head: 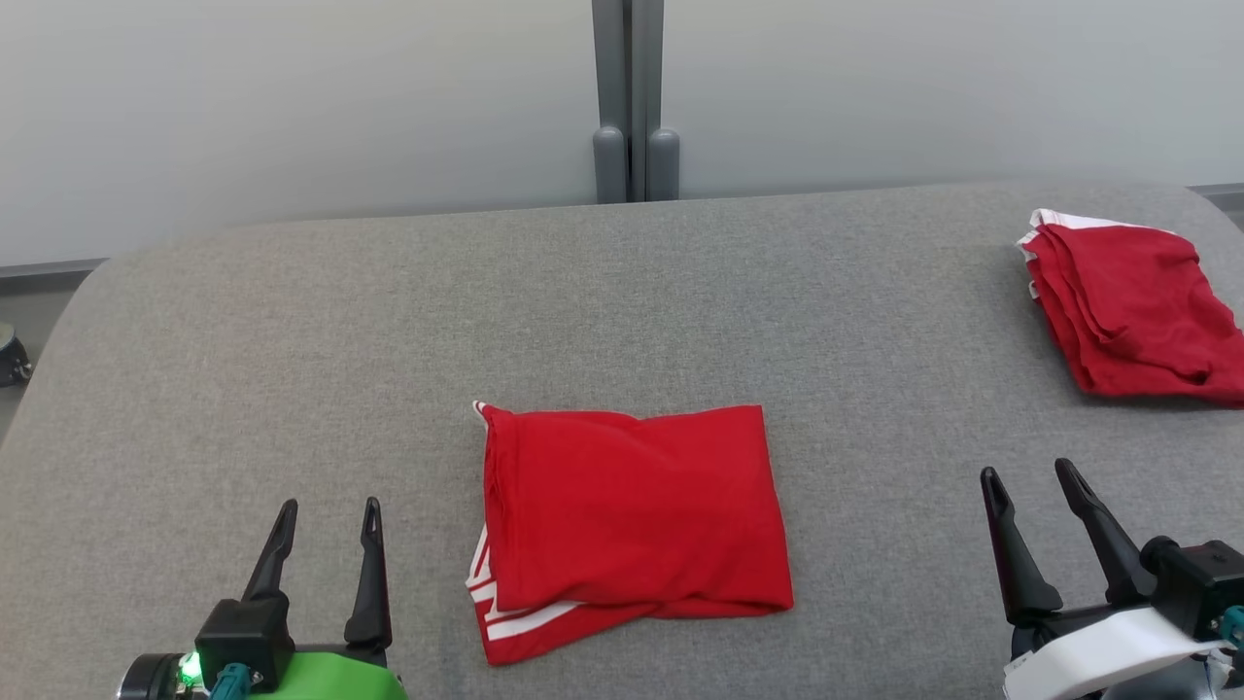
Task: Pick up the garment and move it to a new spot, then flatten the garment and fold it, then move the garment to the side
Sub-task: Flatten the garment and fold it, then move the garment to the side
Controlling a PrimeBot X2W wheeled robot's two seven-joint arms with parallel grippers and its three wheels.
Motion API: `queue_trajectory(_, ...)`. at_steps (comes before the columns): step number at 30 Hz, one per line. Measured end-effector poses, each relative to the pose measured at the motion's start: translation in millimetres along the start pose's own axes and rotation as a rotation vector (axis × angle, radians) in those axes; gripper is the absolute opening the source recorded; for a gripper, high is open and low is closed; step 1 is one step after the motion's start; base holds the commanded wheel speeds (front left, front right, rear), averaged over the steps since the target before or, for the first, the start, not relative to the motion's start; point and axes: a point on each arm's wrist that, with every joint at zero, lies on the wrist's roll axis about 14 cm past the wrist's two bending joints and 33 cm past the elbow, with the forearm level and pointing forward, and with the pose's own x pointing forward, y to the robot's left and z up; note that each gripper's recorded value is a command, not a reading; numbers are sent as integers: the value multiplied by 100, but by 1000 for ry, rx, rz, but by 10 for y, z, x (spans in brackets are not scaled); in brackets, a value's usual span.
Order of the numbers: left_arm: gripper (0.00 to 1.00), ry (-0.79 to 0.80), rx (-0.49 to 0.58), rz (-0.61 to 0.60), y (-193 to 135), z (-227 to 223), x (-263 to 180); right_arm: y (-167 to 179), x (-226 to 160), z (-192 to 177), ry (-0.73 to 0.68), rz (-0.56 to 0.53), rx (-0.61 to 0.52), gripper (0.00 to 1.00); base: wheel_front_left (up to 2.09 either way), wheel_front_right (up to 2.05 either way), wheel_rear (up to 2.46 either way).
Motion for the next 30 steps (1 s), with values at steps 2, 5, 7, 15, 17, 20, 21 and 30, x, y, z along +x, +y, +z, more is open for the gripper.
queue_trajectory(2, 100, -4, 2, -4, -8, 12, -17, -6, -42, -1, 2, -5, 0, 100, 0, 0, 0)
queue_trajectory(5, 100, -6, 1, -4, -11, 18, -46, 0, -88, 5, 2, -10, 0, 100, 0, 0, 0)
queue_trajectory(7, 100, -3, 1, -4, -9, 10, -66, 15, -107, 19, 0, -11, 0, 100, 0, 0, 0)
queue_trajectory(15, 100, -5, 2, 1, 8, 16, -79, 19, -138, 49, -5, -17, -1, 100, 0, 0, 0)
queue_trajectory(17, 100, -4, 2, 6, 18, 15, -79, 20, -143, 50, -6, -19, 0, 100, 0, 0, 0)
queue_trajectory(20, 100, -4, 2, 6, 21, 13, -80, 18, -145, 54, -6, -20, 0, 100, 0, 0, 0)
queue_trajectory(21, 100, -3, 1, 7, 23, 11, -82, 15, -143, 58, -8, -21, -1, 100, 0, 0, 0)
queue_trajectory(30, 100, -10, 2, 15, 50, 29, -76, 8, -97, 47, 2, -19, -6, 100, 0, 0, 0)
